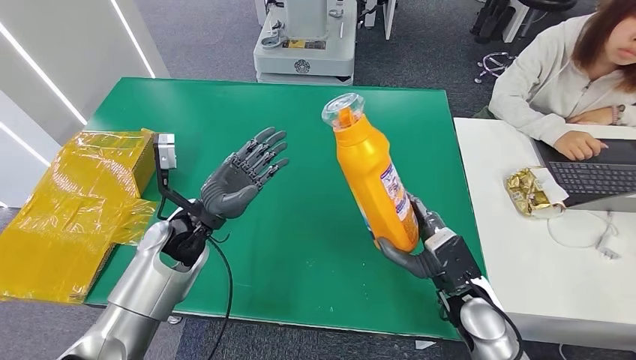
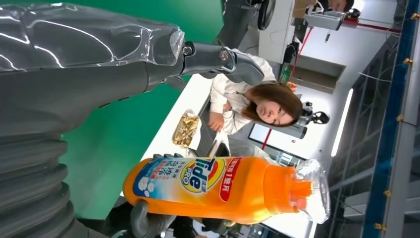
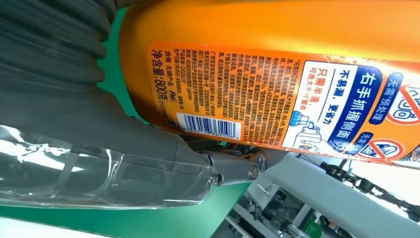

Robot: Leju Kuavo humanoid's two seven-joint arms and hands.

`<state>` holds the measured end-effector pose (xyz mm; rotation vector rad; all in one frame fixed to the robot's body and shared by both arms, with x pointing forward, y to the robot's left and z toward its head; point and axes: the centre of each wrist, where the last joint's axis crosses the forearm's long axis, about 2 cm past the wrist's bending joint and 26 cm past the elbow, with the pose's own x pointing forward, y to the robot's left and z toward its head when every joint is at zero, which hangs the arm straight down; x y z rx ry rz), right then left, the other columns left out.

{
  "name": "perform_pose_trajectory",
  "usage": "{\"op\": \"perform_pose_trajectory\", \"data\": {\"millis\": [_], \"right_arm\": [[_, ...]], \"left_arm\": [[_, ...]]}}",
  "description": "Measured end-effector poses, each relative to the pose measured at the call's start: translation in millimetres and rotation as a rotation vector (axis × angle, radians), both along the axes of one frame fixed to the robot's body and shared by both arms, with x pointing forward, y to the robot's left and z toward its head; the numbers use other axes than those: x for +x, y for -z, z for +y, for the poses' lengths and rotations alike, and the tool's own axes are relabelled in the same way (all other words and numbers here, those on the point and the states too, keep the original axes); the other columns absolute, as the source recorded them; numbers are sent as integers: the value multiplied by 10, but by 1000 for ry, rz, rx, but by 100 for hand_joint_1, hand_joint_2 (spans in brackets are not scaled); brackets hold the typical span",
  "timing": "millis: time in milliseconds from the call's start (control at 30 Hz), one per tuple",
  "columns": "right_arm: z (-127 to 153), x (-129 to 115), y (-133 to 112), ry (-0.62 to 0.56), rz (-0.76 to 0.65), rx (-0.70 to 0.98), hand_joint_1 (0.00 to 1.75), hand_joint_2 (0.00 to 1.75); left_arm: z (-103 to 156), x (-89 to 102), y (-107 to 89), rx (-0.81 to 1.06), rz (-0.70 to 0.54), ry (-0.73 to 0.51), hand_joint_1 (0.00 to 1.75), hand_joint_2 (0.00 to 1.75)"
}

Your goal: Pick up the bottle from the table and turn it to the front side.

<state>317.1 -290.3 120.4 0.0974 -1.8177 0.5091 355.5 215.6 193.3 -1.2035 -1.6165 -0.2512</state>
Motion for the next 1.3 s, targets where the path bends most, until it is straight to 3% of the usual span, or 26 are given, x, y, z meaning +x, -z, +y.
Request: {"op": "perform_pose_trajectory", "data": {"millis": [267, 467, 767, 933, 1300], "right_arm": [[-61, -21, 40, 5, 9, -21, 173, 175], [105, 101, -76, -45, -31, -61, 173, 175], [399, 370, -270, -125, -49, -89, 173, 175], [600, 437, -337, -175, -51, -89, 169, 175], [754, 501, -298, -214, -13, -109, 172, 175]], "left_arm": [[42, 61, 4, 38, -19, -68, 0, 175], [-112, 135, -120, 98, -97, -157, 0, 175], [-277, 154, -239, 96, -107, -126, 0, 175], [-370, 152, -313, 52, -75, -40, 0, 175], [-437, 130, -401, 22, -58, 20, 0, 175]]}}
